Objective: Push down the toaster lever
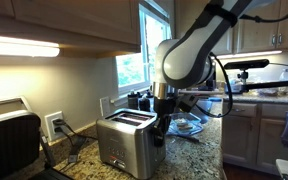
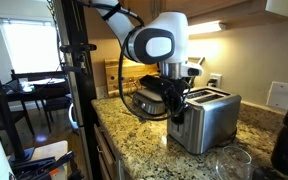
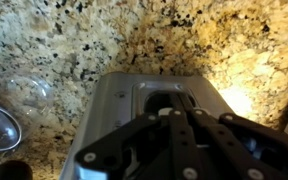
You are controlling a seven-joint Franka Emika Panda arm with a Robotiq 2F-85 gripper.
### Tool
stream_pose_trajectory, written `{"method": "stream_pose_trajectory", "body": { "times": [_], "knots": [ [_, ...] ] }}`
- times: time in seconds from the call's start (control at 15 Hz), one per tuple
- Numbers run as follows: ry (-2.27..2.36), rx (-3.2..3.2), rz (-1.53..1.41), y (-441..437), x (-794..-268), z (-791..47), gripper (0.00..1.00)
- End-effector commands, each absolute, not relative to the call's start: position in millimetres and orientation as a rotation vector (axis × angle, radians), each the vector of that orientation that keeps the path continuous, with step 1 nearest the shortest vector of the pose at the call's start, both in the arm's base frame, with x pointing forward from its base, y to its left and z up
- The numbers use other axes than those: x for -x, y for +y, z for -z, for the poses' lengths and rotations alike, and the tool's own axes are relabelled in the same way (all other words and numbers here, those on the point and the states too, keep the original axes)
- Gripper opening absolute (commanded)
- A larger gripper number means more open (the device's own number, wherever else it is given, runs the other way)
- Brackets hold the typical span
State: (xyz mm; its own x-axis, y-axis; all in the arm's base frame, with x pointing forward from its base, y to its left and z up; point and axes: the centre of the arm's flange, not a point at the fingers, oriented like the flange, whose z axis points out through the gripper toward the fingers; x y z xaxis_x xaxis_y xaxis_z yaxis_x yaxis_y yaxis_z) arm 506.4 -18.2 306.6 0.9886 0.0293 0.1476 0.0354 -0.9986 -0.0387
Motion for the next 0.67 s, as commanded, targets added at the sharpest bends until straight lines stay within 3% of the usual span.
{"method": "stream_pose_trajectory", "body": {
  "times": [0.0, 0.33, 0.6],
  "knots": [
    [-0.064, 3.092, 0.203, -23.9, -515.7, -261.6, 0.02],
    [-0.057, 3.093, 0.155, -27.7, -520.6, -230.2, 0.02],
    [-0.050, 3.094, 0.173, -19.1, -516.0, -266.3, 0.02]
  ]
}}
